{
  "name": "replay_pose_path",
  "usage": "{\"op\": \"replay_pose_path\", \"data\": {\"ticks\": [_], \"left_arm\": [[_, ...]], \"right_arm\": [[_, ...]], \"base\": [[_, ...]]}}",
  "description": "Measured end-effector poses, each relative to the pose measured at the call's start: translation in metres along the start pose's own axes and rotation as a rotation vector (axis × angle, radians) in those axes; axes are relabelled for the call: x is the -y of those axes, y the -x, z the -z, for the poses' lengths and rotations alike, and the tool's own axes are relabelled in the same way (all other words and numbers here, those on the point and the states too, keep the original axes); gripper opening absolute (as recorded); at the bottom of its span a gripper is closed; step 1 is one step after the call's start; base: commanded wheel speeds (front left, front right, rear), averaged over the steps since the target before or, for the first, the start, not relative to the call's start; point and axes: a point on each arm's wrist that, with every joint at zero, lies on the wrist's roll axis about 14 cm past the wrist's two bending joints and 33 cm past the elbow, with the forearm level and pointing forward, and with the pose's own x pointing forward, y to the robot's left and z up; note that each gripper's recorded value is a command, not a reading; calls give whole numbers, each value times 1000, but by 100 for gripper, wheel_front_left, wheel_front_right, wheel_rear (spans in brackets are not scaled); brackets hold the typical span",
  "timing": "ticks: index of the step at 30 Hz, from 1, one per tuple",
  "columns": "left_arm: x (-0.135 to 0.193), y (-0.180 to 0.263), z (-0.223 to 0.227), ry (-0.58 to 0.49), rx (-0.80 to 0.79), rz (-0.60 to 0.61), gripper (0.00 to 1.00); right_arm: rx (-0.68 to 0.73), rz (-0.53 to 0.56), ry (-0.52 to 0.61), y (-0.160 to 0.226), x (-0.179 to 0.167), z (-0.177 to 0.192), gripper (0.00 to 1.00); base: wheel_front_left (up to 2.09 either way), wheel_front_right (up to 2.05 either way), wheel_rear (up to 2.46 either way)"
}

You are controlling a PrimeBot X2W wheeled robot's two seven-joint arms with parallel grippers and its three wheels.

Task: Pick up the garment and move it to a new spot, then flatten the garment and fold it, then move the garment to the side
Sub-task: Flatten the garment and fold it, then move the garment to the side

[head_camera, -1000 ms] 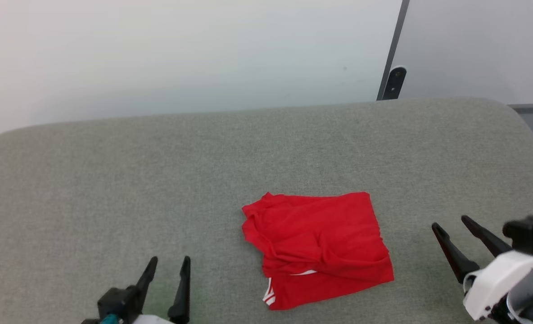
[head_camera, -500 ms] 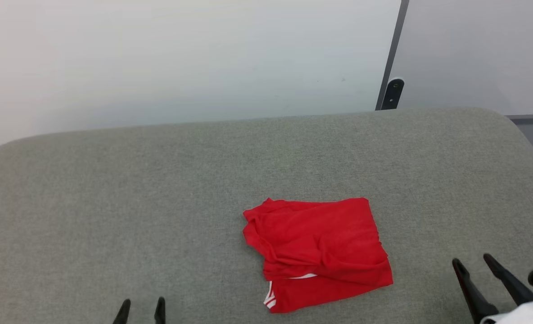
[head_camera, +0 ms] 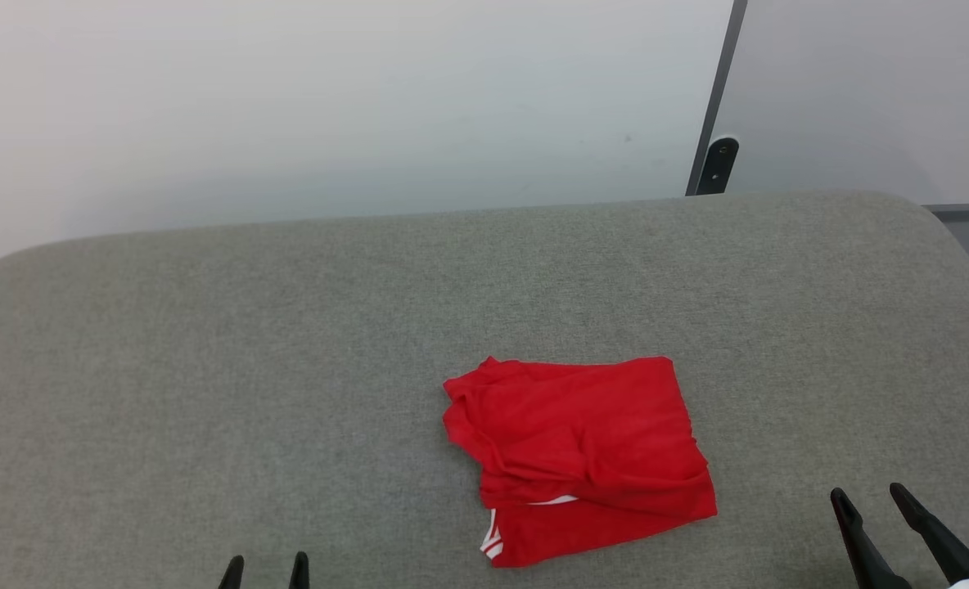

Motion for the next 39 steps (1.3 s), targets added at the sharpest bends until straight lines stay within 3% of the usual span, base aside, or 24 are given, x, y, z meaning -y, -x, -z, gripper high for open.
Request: {"op": "replay_pose_path", "data": {"ticks": [26, 33, 39], "left_arm": [[5, -2, 4, 3, -11, 14, 100], [10, -6, 0, 16, 3, 21, 100], [10, -11, -1, 29, 11, 14, 100]], "right_arm": [[-36, -32, 6, -7, -11, 6, 100], [-10, -125, 20, -34, -36, -15, 100], [-39, -250, 124, -77, -71, -46, 100]], "base": [[0, 0, 0], [0, 0, 0], [0, 0, 0]]}}
